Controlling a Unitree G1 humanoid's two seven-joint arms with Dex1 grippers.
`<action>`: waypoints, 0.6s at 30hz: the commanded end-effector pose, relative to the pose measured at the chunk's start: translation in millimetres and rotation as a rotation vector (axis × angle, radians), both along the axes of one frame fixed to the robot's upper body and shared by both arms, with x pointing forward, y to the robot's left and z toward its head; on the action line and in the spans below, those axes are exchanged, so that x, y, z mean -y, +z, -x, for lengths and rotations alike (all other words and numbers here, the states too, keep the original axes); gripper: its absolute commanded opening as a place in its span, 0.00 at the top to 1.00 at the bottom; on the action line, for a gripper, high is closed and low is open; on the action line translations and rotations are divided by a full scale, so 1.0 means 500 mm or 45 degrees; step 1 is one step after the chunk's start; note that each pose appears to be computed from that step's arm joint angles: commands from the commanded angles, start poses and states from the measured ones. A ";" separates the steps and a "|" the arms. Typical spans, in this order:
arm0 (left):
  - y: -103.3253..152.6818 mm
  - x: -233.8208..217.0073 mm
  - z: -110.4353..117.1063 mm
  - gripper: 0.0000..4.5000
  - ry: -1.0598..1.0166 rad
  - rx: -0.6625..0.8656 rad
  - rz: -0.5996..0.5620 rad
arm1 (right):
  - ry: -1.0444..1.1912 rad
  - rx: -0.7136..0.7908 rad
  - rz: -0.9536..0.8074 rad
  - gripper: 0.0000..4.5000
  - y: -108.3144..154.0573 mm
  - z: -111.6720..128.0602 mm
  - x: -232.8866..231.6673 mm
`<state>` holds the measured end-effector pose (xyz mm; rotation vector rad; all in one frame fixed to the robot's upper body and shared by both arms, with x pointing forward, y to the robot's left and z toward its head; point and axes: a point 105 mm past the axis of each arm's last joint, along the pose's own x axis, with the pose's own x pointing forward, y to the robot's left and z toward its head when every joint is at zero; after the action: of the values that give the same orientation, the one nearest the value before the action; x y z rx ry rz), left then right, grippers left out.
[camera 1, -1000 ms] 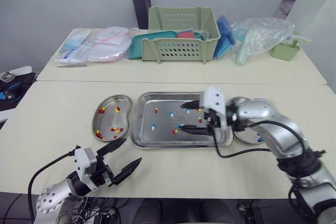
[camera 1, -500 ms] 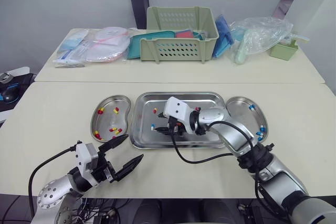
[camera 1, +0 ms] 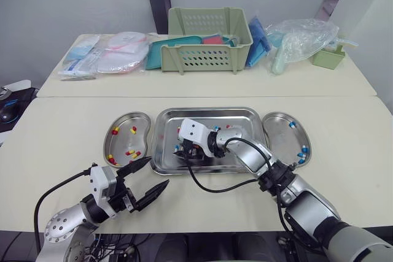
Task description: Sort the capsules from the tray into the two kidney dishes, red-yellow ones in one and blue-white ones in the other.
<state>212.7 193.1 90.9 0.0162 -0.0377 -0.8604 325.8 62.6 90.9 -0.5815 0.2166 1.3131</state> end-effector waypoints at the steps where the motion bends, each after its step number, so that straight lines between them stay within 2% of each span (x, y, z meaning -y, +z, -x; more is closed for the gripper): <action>1: 0.018 0.010 -0.001 0.00 -0.022 0.040 -0.011 | 0.032 0.058 -0.013 0.42 0.020 -0.004 -0.017; 7: 0.023 0.015 -0.003 0.00 -0.019 0.040 -0.010 | 0.033 0.026 0.015 0.42 0.005 0.001 -0.016; 9: 0.026 0.017 -0.004 0.00 -0.020 0.043 -0.009 | 0.025 0.015 0.021 0.51 -0.001 0.000 -0.012; 10: 0.026 0.017 -0.004 0.00 -0.020 0.043 -0.009 | 0.024 0.012 0.023 0.52 -0.003 0.000 -0.010; 16: 0.028 0.016 -0.006 0.00 -0.019 0.041 -0.011 | 0.071 0.039 0.019 0.82 0.001 0.006 -0.008; 18: 0.028 0.015 -0.007 0.00 -0.017 0.040 -0.012 | 0.097 0.078 0.008 0.86 0.008 0.008 -0.012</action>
<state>217.1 189.3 95.8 0.0144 -0.0356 -0.8501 324.8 65.1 88.6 -0.6326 0.1988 1.3498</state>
